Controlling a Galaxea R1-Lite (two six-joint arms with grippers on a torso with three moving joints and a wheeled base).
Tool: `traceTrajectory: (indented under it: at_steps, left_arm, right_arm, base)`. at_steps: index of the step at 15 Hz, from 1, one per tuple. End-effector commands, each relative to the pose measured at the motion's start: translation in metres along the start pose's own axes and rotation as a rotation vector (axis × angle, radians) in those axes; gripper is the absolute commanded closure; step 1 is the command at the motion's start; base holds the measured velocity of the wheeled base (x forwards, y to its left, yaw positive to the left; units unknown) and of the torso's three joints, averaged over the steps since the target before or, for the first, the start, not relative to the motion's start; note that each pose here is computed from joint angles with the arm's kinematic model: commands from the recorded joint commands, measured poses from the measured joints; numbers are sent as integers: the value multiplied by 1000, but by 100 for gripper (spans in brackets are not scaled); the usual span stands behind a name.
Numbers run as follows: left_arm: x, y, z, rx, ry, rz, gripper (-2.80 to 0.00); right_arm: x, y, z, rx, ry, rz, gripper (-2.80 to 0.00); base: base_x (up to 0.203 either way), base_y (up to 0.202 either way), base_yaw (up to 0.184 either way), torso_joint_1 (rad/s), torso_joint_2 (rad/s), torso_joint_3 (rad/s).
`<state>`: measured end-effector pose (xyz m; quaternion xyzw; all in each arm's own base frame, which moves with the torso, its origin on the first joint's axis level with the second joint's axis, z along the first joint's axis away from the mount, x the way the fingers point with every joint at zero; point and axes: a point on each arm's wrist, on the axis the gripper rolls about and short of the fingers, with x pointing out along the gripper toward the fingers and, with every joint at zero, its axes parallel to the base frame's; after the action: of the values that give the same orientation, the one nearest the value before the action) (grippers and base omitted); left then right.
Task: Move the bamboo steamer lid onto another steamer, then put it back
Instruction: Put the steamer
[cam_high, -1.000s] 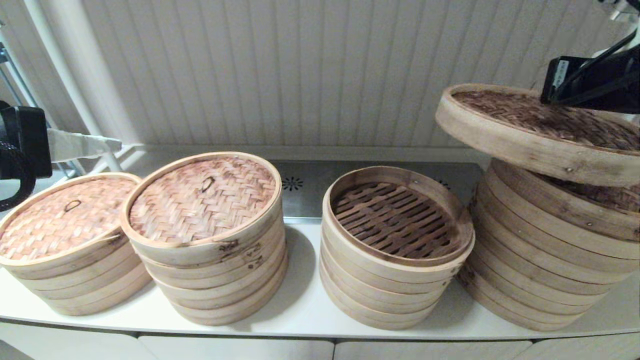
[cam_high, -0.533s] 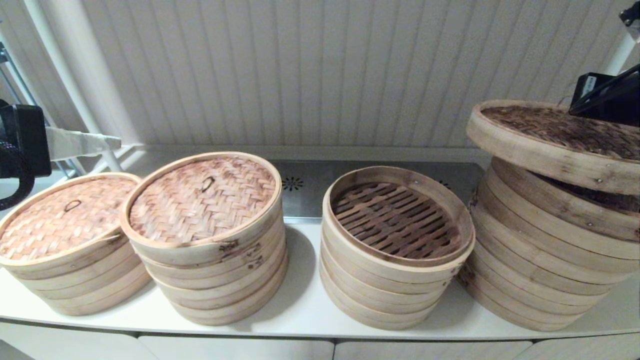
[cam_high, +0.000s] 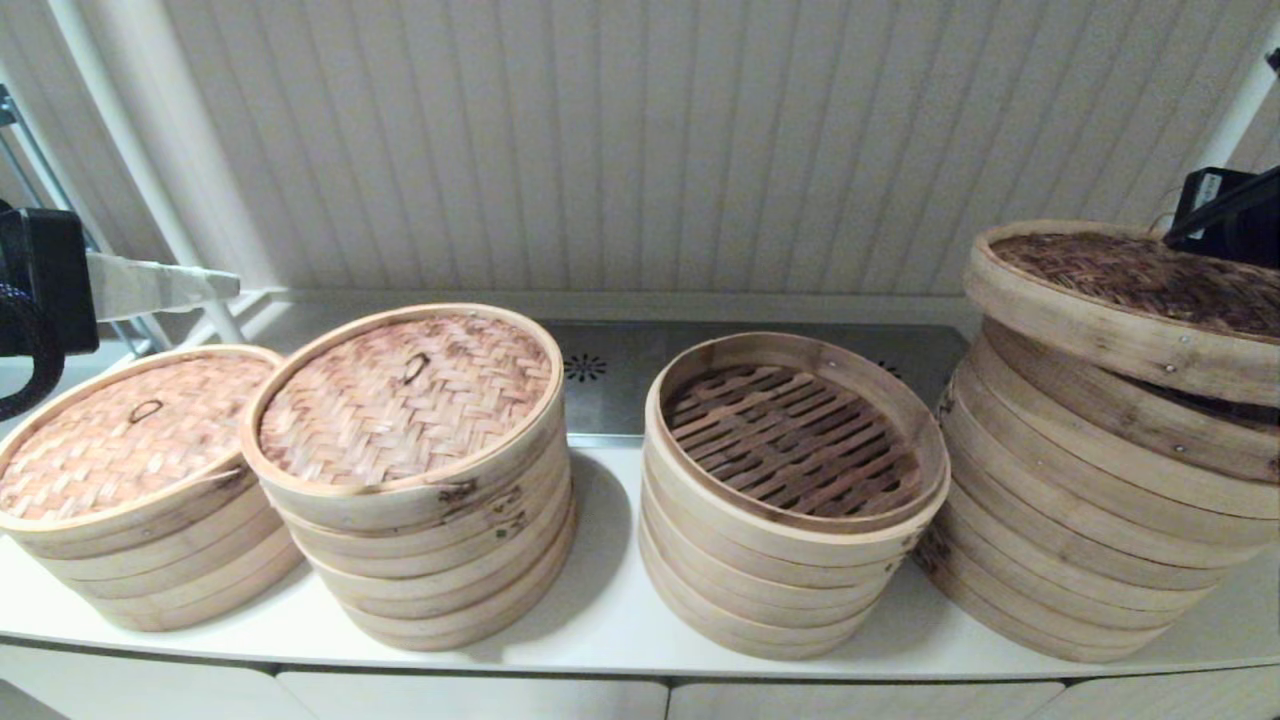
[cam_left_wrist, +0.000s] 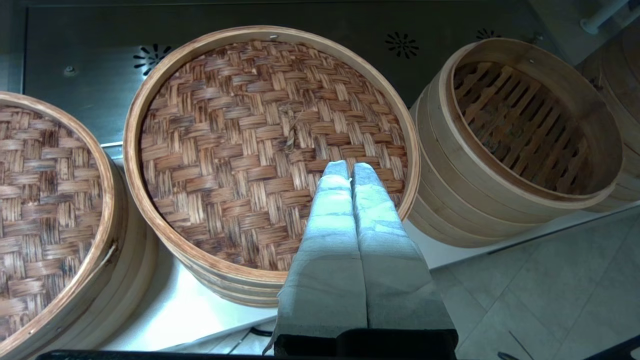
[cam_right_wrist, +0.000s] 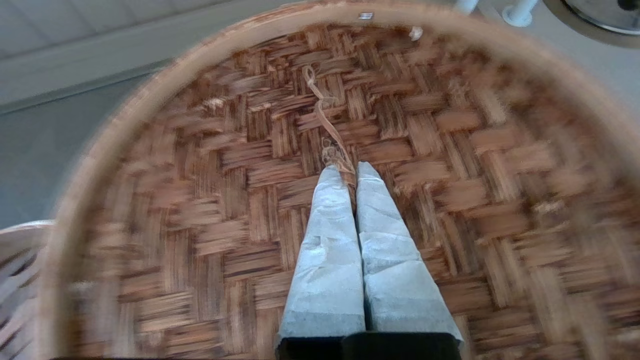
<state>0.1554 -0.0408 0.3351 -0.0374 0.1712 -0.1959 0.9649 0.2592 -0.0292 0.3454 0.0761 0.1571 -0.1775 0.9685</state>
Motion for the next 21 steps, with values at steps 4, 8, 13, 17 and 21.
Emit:
traceTrajectory:
  at_steps: [4, 8, 13, 17, 21]
  left_arm:
    - [-1, 0, 0, 0, 0, -2, 0]
    - [-4, -1, 0, 2, -7, -17, 0]
    - [-7, -2, 0, 5, -16, -21, 0]
    - [-6, -2, 1, 4, -16, -20, 0]
    - [-6, -2, 1, 5, -18, -21, 0]
  right_arm:
    - [-5, -8, -2, 8, 4, -9, 0]
    - [-4, -15, -2, 16, 12, -1, 0]
    - [1, -24, -4, 17, 26, -16, 0]
    - [3, -24, -5, 14, 32, -15, 0]
    - [6, -26, -7, 11, 44, -21, 0]
  base:
    - [0, 0, 0, 0, 0, 0]
    - [0, 0, 0, 0, 0, 0]
    - [0, 0, 0, 0, 0, 0]
    - [0, 0, 0, 0, 0, 0]
    - [0, 0, 0, 0, 0, 0]
